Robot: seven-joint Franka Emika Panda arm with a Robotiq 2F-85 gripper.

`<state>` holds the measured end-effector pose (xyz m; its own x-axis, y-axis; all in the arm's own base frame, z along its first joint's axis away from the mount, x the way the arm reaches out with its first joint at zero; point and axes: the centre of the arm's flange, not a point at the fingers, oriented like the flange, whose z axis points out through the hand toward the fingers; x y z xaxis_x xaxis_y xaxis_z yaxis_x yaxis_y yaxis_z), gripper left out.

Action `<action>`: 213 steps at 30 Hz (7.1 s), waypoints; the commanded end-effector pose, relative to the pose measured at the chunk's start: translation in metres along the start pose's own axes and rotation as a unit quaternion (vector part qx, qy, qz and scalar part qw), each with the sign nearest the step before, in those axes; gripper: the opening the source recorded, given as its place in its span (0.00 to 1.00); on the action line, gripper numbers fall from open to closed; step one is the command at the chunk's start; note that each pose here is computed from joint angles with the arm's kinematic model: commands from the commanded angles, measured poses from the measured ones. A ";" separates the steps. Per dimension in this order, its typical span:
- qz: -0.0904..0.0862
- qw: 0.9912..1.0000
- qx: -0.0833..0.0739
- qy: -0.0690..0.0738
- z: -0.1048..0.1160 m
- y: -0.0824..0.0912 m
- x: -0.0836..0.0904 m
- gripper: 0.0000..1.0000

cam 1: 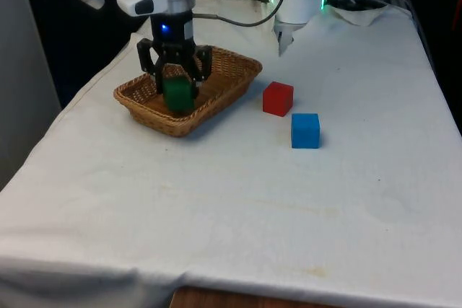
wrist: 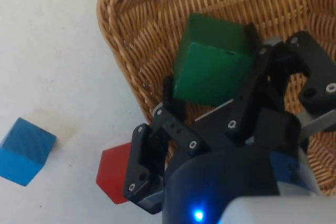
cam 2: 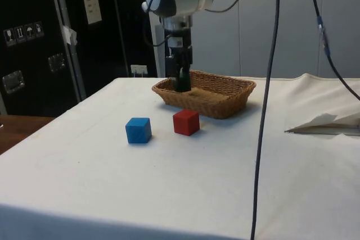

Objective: Pick up exactly two blocks and place them into the basket.

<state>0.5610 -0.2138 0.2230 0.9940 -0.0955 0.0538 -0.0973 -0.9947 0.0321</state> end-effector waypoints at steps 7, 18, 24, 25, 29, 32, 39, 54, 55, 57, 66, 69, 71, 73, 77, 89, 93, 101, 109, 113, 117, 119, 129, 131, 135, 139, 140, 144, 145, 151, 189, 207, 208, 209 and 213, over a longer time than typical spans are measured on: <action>0.003 1.000 0.010 0.002 0.009 -0.002 0.000 0.88; 0.004 1.000 0.011 0.001 0.012 -0.002 -0.001 1.00; 0.004 1.000 0.010 0.003 -0.005 0.003 -0.001 1.00; 0.003 1.000 0.012 0.003 -0.011 0.004 -0.002 1.00; 0.001 1.000 0.014 0.005 -0.021 0.007 -0.002 1.00; 0.000 1.000 0.016 0.007 -0.031 0.008 -0.003 1.00; -0.006 1.000 0.023 0.012 -0.053 0.003 0.000 1.00; -0.025 0.999 0.029 0.020 -0.094 -0.043 0.012 1.00; -0.027 0.999 0.029 0.021 -0.095 -0.047 0.012 1.00; -0.030 0.999 0.030 0.022 -0.098 -0.056 0.013 1.00; -0.038 0.999 0.032 0.023 -0.100 -0.087 0.014 1.00; -0.041 0.998 0.037 0.021 -0.099 -0.091 0.016 1.00; -0.041 0.998 0.030 0.022 -0.098 -0.101 0.015 1.00; -0.043 0.999 0.027 0.020 -0.096 -0.110 0.015 1.00; -0.045 0.999 0.022 0.017 -0.093 -0.122 0.015 1.00; -0.054 0.998 0.015 0.009 -0.087 -0.167 0.015 1.00; -0.056 0.998 0.016 0.007 -0.085 -0.185 0.015 1.00; -0.061 0.998 0.025 0.000 -0.079 -0.207 0.014 1.00; -0.062 0.998 0.022 -0.007 -0.055 -0.243 0.022 1.00; -0.063 0.998 0.021 -0.009 -0.049 -0.251 0.025 1.00; -0.066 0.998 0.021 -0.012 -0.038 -0.262 0.028 1.00; -0.067 0.997 0.021 -0.012 -0.036 -0.263 0.028 1.00; -0.073 0.997 0.021 -0.017 -0.018 -0.271 0.028 1.00; -0.075 0.997 0.019 -0.018 -0.013 -0.273 0.028 1.00; -0.079 0.997 0.015 -0.020 -0.007 -0.272 0.029 1.00; -0.087 0.996 0.010 -0.022 0.002 -0.270 0.030 1.00; -0.089 0.996 0.008 -0.022 0.004 -0.270 0.030 1.00; -0.092 0.995 0.005 -0.027 0.009 -0.269 0.030 1.00; -0.095 0.995 0.004 -0.025 0.013 -0.269 0.031 1.00; -0.108 0.994 -0.006 -0.027 0.024 -0.264 0.032 1.00; -0.115 0.993 -0.008 -0.034 0.026 -0.257 0.031 0.03; -0.107 0.994 -0.003 -0.032 -0.039 -0.216 0.001 0.03; -0.107 0.994 -0.001 -0.032 -0.036 -0.219 0.003 0.03; -0.107 0.994 -0.003 -0.032 -0.042 -0.213 0.000 0.03; -0.105 0.994 -0.001 -0.031 -0.054 -0.200 -0.005 0.03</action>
<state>0.5739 -0.0103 0.2686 0.9938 0.1098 -0.0148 0.1102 -0.9934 0.0332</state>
